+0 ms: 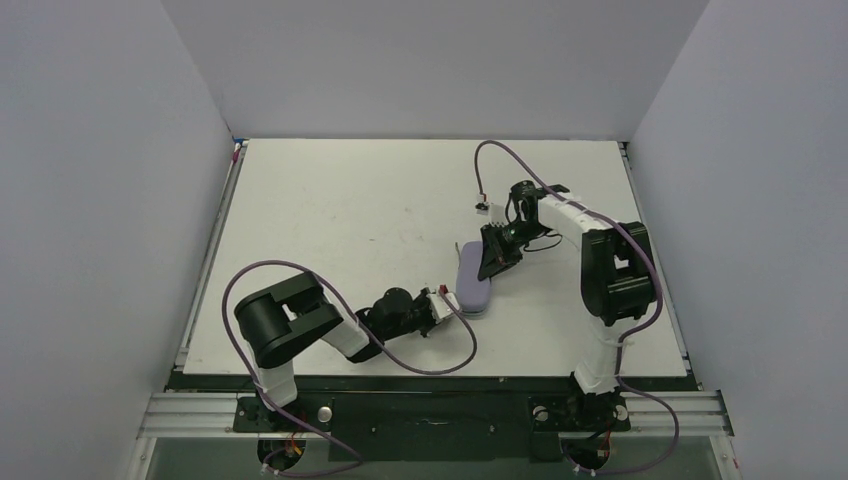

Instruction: Open the umbrella

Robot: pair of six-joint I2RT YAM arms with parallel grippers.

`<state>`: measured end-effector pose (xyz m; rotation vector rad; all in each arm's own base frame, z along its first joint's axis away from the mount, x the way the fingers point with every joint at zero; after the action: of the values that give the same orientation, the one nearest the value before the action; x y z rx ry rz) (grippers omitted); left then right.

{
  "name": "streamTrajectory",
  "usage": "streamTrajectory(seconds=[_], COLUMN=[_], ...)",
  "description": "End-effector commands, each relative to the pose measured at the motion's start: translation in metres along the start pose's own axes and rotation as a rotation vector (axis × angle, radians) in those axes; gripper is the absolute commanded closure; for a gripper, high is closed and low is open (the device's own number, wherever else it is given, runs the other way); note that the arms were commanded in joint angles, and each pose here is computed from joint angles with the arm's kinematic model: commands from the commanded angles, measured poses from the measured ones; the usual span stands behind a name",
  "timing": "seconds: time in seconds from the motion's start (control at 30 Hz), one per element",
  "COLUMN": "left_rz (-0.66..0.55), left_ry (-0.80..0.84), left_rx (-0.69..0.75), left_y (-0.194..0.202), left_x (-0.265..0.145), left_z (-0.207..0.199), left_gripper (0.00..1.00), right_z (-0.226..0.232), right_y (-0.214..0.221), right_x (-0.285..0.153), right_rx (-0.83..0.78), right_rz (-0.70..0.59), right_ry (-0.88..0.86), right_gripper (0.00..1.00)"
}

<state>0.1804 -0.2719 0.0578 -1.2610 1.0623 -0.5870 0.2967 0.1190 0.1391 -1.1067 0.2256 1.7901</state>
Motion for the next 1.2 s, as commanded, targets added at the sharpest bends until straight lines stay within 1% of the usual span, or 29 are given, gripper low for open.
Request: streamTrajectory(seconds=[0.0,0.33,0.37,0.4,0.57,0.7,0.73,0.77,0.8,0.83,0.87,0.9,0.93,0.97,1.0,1.03,1.07,1.1,1.17], left_rz=[0.007,0.004,0.023,0.014,0.05,0.028,0.03,0.014,0.011,0.001,-0.02,-0.012,-0.032,-0.018,-0.028,-0.018,-0.027,-0.021,-0.031], left_ry=[-0.072,-0.148,-0.159,-0.168,-0.242,-0.26,-0.256,-0.244,-0.231,-0.207,-0.2,-0.187,-0.185,-0.178,-0.182,-0.185,-0.194,-0.198,-0.203], left_rx=[-0.024,-0.046,-0.05,-0.059,-0.125,-0.155,-0.154,-0.152,-0.149,-0.145,-0.142,-0.148,-0.159,-0.171,-0.191,-0.203,-0.227,-0.241,-0.279], left_y=[-0.001,-0.017,-0.015,-0.019,-0.018,-0.023,-0.02,-0.022,-0.022,-0.023,-0.029,-0.026,-0.032,-0.029,-0.035,-0.032,-0.038,-0.036,-0.042], left_x=[0.0,0.025,0.026,0.03,0.039,0.043,0.04,0.037,0.035,0.028,0.024,0.017,0.012,0.006,-0.001,-0.006,-0.012,-0.016,-0.025], left_z=[0.017,0.041,0.042,0.045,0.058,0.064,0.064,0.062,0.061,0.058,0.057,0.055,0.055,0.054,0.055,0.054,0.055,0.055,0.055], left_gripper=[1.0,1.0,1.0,1.0,1.0,1.0,1.0,1.0,1.0,0.95,0.88,0.74,0.66,0.53,0.48,0.41,0.38,0.32,0.25], right_z=[-0.012,-0.002,-0.001,-0.001,0.001,0.003,0.005,0.006,0.009,0.011,0.015,0.017,0.021,0.024,0.027,0.03,0.033,0.037,0.044], right_y=[0.011,0.01,0.011,0.011,0.011,0.004,0.0,-0.002,-0.006,-0.008,-0.012,-0.013,-0.015,-0.016,-0.016,-0.017,-0.018,-0.018,-0.019], right_x=[-0.002,-0.004,-0.004,-0.005,-0.006,-0.011,-0.014,-0.015,-0.019,-0.022,-0.025,-0.027,-0.03,-0.031,-0.033,-0.033,-0.035,-0.034,-0.033], right_rx=[-0.135,-0.264,-0.265,-0.273,-0.285,-0.292,-0.291,-0.288,-0.282,-0.28,-0.279,-0.269,-0.271,-0.269,-0.272,-0.274,-0.279,-0.278,-0.286], right_rz=[0.111,0.164,0.167,0.167,0.163,0.137,0.124,0.114,0.1,0.09,0.086,0.079,0.074,0.066,0.058,0.055,0.049,0.048,0.041], right_ry=[0.048,-0.036,-0.041,-0.043,-0.055,-0.048,-0.043,-0.047,-0.044,-0.054,-0.058,-0.066,-0.071,-0.081,-0.081,-0.085,-0.084,-0.091,-0.107], right_gripper=[1.0,1.0,1.0,1.0,1.0,1.0,0.99,0.9,0.85,0.75,0.7,0.62,0.58,0.54,0.5,0.49,0.47,0.46,0.46])
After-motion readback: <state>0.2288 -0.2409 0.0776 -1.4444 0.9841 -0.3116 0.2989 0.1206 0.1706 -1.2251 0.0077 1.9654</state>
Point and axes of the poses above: each gripper's point midway between its finger pads, its own x axis out along the fingers, its own z axis along the line the jaws close on, y = z × x, the point moved 10 cm from there along -x, back along the fingers, and after that the axes turned 14 degrees about -x, right-handed, at the moved point
